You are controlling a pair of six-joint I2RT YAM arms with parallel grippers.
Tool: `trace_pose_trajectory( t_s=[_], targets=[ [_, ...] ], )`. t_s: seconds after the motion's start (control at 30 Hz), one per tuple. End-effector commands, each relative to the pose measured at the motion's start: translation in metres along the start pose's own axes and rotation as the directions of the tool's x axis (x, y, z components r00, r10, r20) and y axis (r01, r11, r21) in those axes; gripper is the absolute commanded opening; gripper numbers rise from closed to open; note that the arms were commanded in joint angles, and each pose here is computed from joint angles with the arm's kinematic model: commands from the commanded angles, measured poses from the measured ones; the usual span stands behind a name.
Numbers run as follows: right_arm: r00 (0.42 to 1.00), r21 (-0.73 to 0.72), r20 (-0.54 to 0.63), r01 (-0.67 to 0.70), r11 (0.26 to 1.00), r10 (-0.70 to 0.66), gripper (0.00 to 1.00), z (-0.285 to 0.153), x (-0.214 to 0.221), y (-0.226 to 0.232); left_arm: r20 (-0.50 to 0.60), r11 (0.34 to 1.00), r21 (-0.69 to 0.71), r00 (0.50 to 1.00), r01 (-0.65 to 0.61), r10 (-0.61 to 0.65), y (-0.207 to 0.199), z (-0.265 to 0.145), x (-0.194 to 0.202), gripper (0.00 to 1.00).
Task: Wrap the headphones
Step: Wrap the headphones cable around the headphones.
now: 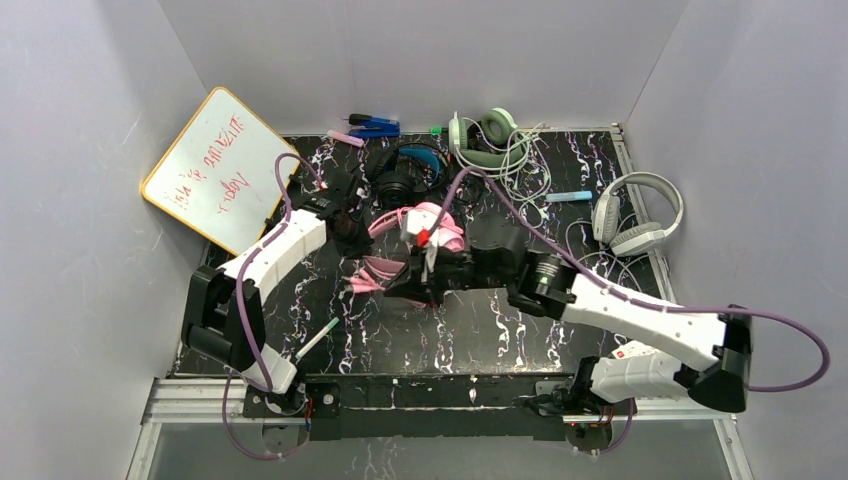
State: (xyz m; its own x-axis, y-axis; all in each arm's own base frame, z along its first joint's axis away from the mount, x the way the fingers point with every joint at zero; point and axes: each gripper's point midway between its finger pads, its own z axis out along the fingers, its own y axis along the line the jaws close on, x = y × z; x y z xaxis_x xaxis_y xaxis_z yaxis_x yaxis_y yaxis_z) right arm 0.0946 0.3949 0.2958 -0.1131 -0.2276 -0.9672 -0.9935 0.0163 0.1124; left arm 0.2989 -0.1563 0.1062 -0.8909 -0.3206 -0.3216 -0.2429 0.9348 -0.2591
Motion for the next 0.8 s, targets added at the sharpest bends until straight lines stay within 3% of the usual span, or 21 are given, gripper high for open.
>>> trace_pose_trajectory(
  t_s=[0.0, 0.3, 0.43, 0.63, 0.77],
  targets=[
    [0.964, 0.069, 0.264, 0.010, 0.998, -0.028, 0.01, -0.030, -0.086, 0.003, 0.074, 0.995, 0.099, 0.997, 0.030, -0.037, -0.013, -0.017, -0.009, 0.00],
    [0.929, 0.235, 0.366, -0.157, 0.959, 0.062, 0.01, -0.028, -0.113, -0.034, 0.150, 0.987, 0.153, 0.985, 0.058, -0.081, -0.009, -0.011, -0.002, 0.00],
    [0.889, 0.339, 0.445, -0.274, 0.900, 0.102, 0.01, -0.032, -0.118, -0.060, 0.199, 0.986, 0.166, 0.978, 0.022, -0.055, -0.013, -0.009, 0.006, 0.00],
    [0.872, 0.346, 0.466, -0.336, 0.876, 0.150, 0.01, -0.016, -0.116, -0.072, 0.258, 0.984, 0.177, 0.964, 0.021, -0.067, -0.029, -0.006, 0.012, 0.00],
    [0.853, 0.480, 0.486, -0.440, 0.759, 0.187, 0.01, -0.024, -0.103, -0.107, 0.333, 0.990, 0.130, 0.943, -0.056, 0.010, -0.045, -0.009, 0.016, 0.00]
  ],
)
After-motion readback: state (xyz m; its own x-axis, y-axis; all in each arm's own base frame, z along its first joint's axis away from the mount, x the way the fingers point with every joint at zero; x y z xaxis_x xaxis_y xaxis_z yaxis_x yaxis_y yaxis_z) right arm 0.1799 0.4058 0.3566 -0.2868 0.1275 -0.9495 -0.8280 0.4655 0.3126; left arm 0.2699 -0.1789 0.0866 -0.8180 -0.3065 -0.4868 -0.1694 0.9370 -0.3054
